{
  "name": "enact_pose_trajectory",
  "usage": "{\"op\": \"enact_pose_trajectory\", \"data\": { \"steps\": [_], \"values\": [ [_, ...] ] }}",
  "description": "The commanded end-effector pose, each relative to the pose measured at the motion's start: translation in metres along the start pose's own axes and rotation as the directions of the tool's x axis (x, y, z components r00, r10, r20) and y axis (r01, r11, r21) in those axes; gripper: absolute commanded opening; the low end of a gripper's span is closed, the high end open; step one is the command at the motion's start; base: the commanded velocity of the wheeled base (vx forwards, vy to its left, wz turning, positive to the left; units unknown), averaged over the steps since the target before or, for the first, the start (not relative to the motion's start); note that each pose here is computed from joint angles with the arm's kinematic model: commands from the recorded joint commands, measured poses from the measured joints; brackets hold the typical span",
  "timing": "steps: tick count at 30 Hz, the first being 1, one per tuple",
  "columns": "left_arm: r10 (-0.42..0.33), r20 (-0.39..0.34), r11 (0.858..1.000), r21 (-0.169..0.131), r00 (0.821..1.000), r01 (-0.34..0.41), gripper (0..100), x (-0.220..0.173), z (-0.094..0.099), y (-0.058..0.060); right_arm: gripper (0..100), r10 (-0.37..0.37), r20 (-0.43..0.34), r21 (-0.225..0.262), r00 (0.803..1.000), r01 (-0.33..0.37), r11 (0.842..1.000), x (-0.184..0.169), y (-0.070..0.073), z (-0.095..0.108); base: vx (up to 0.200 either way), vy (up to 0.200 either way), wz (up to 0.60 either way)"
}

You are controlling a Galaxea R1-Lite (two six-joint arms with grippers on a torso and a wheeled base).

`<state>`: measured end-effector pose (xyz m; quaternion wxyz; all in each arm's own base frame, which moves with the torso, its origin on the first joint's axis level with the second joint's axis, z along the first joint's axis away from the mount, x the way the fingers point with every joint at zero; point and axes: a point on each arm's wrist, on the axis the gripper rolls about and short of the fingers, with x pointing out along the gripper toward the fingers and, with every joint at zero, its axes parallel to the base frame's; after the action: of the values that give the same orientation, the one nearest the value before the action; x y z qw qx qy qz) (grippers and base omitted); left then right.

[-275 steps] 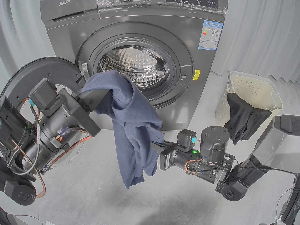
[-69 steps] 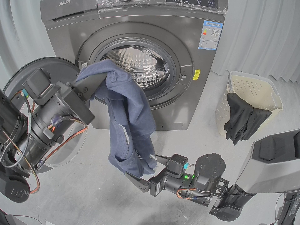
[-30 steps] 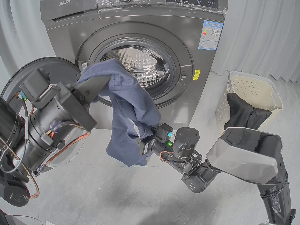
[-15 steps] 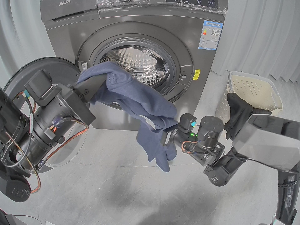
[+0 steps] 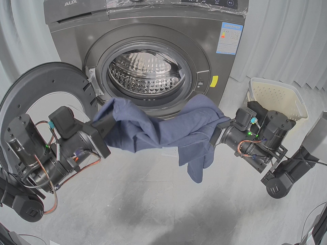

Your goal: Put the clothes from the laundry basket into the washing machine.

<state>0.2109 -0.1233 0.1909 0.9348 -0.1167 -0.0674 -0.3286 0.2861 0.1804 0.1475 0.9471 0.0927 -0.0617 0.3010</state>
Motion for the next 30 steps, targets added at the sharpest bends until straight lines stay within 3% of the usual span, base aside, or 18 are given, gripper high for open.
{"op": "enact_pose_trajectory", "data": {
  "steps": [1,8,13,21,22,30],
  "values": [
    [0.013,-0.143,1.0,0.014,0.99,-0.011,0,0.001,-0.038,0.009,0,0.027,0.056,0.004,0.998,-0.027,1.0,-0.005,0.01,0.019,0.0,0.0,0.0],
    [0.029,-0.297,0.999,0.042,0.954,-0.017,0,-0.004,-0.085,0.021,0,0.087,0.095,0.025,0.992,-0.09,0.996,0.01,0.034,0.023,0.0,0.0,0.0],
    [0.05,-0.341,0.997,0.076,0.939,-0.025,0,0.002,-0.113,0.034,0,0.092,0.099,0.039,0.991,-0.097,0.995,0.019,0.045,0.018,0.0,0.0,0.0],
    [0.025,-0.345,0.998,0.067,0.938,-0.002,0,0.001,-0.112,0.034,0,0.118,0.106,0.054,0.987,-0.124,0.991,0.023,0.055,0.017,0.0,0.0,0.0],
    [0.026,-0.349,0.998,0.065,0.937,-0.004,100,0.0,-0.113,0.034,0,0.118,0.106,0.055,0.987,-0.125,0.991,0.023,0.055,0.016,0.0,0.0,0.0],
    [0.043,-0.401,0.998,0.063,0.915,-0.019,100,-0.013,-0.119,0.034,0,0.099,0.116,0.054,0.988,-0.106,0.993,0.025,0.048,0.018,0.0,0.0,0.0]
  ]
}}
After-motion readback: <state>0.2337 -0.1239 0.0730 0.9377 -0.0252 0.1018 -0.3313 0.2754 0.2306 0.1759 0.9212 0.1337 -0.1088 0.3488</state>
